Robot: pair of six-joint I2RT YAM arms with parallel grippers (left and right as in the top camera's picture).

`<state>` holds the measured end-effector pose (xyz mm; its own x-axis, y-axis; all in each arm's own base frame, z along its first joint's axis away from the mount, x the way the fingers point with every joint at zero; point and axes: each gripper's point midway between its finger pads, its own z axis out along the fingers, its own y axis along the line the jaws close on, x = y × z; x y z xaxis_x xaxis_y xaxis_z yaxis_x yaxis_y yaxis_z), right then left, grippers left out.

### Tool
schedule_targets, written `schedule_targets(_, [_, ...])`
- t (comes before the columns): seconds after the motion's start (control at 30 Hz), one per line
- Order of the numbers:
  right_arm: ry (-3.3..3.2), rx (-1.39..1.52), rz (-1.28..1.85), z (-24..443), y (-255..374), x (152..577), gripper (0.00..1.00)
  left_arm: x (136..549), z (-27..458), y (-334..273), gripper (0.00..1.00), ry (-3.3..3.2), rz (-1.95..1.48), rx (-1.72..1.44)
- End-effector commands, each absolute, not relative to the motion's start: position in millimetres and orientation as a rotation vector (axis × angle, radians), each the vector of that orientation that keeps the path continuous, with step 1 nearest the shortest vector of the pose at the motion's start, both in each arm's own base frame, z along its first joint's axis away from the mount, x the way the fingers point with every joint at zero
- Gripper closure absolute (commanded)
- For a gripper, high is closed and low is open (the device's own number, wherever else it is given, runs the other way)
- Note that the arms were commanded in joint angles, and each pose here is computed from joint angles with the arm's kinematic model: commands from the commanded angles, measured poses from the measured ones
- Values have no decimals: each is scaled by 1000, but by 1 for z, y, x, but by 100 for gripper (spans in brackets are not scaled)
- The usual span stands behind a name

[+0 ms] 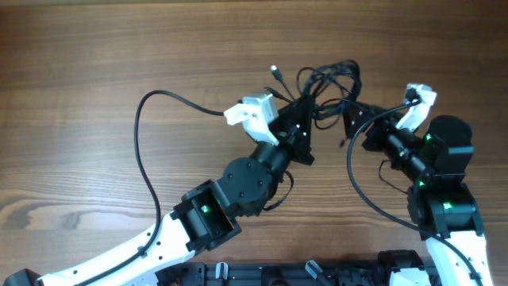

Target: Untangle cables

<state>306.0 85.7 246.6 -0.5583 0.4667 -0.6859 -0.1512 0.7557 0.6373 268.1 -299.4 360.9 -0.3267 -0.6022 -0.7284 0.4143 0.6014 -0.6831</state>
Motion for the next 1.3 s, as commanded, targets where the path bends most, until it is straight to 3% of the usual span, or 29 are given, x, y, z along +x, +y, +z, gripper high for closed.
schedule_targets(0.0, [2055,64,1041,250,118,283,0,280,369,-270,96,1543,-947,-350])
schedule_targets(0.1, [1988,-104,1208,271,140,268,0,281,369,-268,96,1534,-985,-417])
schedule_targets(0.27, [1962,-50,1247,280,140,272,0,291,358,-246,96,1478,-970,-663])
schedule_targets(0.5, [1885,-85,1271,300,152,273,0,297,344,-252,96,1482,-998,-735])
schedule_targets(0.67, [1869,-79,1140,297,163,282,1,295,343,-257,96,1474,-1041,-763])
schedule_targets(0.9, [1974,288,812,249,121,324,0,285,345,-269,96,1487,-1080,-738])
schedule_targets(1.27, [1895,395,725,258,101,336,0,278,338,-277,96,1535,-1060,-689])
